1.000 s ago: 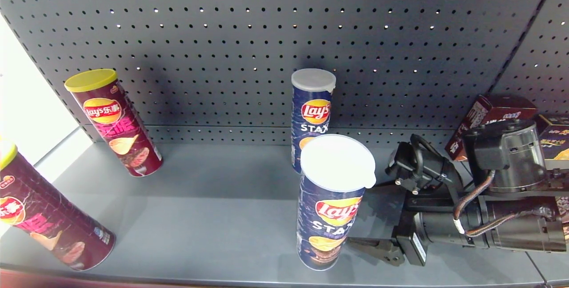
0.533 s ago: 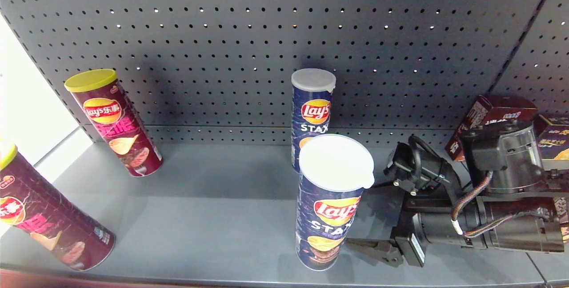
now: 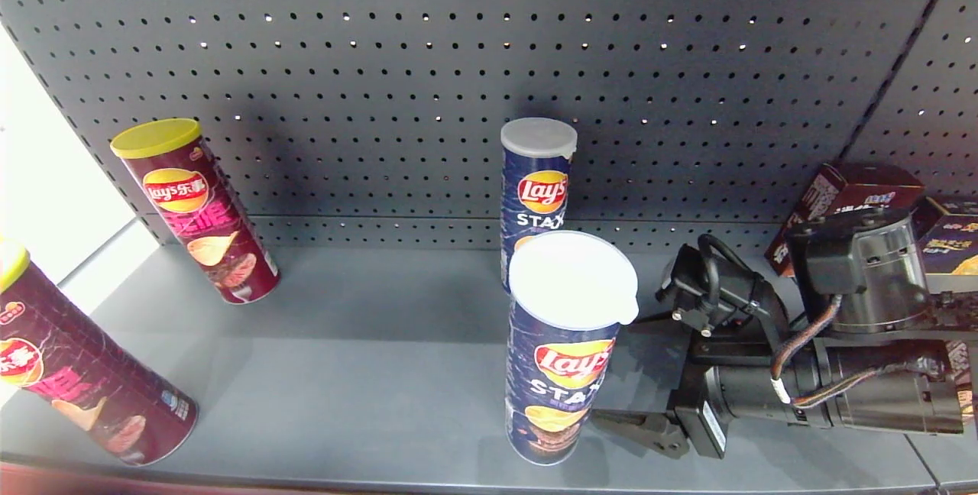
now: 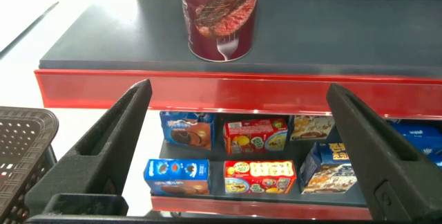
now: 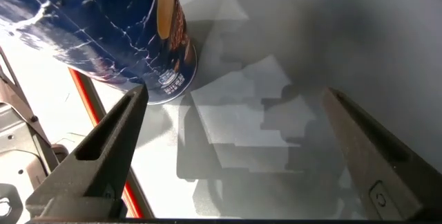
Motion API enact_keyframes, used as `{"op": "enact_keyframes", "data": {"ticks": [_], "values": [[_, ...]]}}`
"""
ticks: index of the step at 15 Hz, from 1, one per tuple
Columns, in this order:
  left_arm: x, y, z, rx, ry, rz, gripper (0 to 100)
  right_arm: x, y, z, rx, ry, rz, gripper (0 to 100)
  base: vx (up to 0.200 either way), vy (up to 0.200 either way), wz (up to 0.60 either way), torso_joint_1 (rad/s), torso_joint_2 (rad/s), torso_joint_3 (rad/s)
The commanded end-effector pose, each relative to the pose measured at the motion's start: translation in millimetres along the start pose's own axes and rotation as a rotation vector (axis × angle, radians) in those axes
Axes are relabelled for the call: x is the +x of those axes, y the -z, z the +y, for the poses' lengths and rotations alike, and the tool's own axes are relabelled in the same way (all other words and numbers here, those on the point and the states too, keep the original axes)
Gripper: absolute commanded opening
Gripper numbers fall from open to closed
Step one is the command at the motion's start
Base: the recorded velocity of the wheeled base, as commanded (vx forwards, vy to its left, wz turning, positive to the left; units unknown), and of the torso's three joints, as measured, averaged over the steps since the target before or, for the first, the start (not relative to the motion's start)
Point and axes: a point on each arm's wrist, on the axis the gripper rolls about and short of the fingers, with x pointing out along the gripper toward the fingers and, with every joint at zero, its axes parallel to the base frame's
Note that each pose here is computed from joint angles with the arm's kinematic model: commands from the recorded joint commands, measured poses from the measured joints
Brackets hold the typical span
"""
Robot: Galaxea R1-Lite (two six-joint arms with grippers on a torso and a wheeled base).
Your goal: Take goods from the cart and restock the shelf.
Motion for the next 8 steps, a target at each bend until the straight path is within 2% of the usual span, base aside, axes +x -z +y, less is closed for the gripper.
{"op": "enact_keyframes", "data": {"ticks": [1, 8], "values": [[0.1, -0.1, 0.0, 0.0, -0.001, 0.001, 100, 2.2, 0.8, 0.7, -0.001, -0.005, 0.006, 100, 0.0, 0.0, 0.0, 0.0, 0.0, 0.0], [0.1, -0.1, 0.0, 0.0, -0.001, 0.001, 100, 1.3, -0.1, 0.4, -0.002, 0.004, 0.003, 100, 0.0, 0.0, 0.0, 0.0, 0.0, 0.0]]}}
